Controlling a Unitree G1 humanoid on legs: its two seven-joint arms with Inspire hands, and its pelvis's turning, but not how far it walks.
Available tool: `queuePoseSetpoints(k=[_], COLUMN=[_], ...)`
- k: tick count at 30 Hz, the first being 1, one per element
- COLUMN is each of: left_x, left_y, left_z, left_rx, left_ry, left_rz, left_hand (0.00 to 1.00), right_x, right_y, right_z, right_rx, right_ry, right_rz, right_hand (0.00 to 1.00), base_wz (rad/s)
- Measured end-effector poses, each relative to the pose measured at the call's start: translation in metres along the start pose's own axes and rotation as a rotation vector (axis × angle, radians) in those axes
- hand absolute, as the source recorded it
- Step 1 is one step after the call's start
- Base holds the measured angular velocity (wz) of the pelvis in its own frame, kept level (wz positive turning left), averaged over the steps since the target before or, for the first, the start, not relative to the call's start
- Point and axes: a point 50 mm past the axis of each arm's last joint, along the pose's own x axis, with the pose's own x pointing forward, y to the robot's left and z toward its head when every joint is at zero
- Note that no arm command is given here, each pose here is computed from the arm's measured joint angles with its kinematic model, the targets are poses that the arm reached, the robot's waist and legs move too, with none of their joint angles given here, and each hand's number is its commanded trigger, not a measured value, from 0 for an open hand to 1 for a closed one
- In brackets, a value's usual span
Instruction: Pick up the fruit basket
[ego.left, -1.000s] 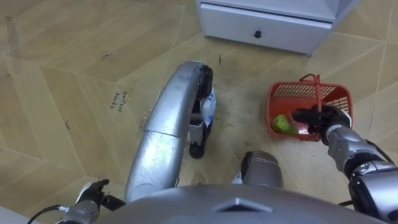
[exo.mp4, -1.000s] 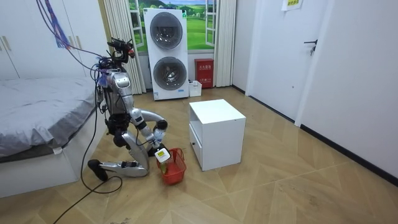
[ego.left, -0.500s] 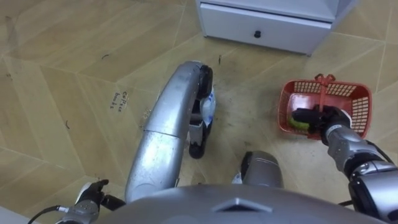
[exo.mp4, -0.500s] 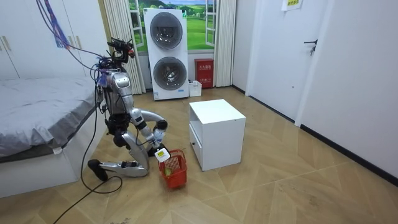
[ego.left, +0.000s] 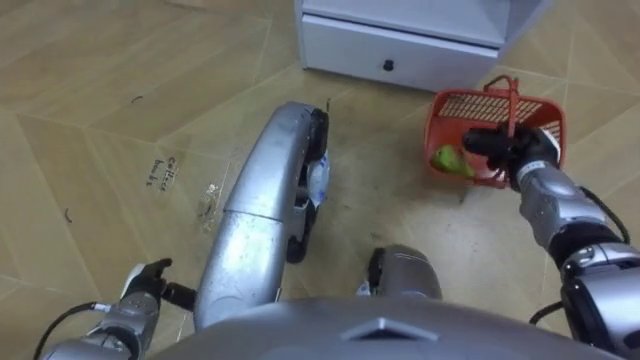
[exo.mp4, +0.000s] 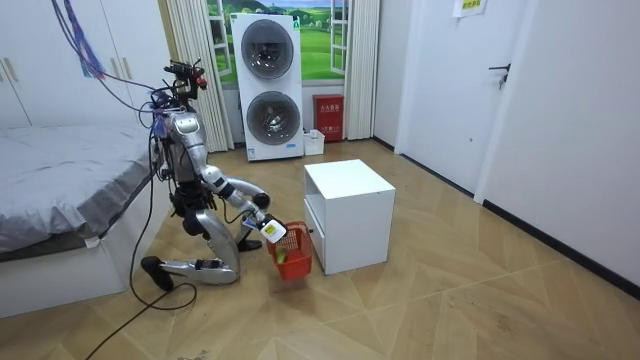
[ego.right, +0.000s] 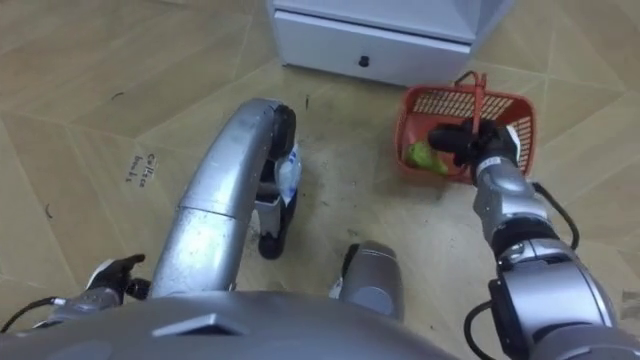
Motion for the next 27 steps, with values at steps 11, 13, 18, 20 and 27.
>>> queuePoseSetpoints(k=[11, 13, 18, 20, 27], left_x=[0.002, 0.000, -0.005, -0.007, -0.009], left_y=[0.002, -0.001, 0.006, 0.006, 0.008], left_z=[0.036, 0.015, -0.019, -0.026, -0.023], left_rx=[-0.079, -0.079, -0.077, -0.070, -0.105], left_ry=[-0.098, -0.054, 0.015, 0.023, 0.005], left_rz=[0.050, 0.063, 0.111, 0.123, 0.147], left_hand=[0.00, 0.00, 0.00, 0.00, 0.00], right_x=[-0.003, -0.009, -0.029, -0.035, -0.057], right_y=[0.026, 0.032, 0.041, 0.045, 0.042], right_z=[0.060, 0.066, 0.077, 0.084, 0.114], right_rx=[-0.012, -0.015, -0.041, -0.062, -0.017], right_ry=[-0.228, -0.261, -0.376, -0.423, -0.610], right_rz=[0.068, 0.102, 0.168, 0.183, 0.155], right_hand=[1.00, 1.00, 1.00, 1.00, 1.00], base_wz=[-0.25, -0.62, -0.45, -0.72, -0.32])
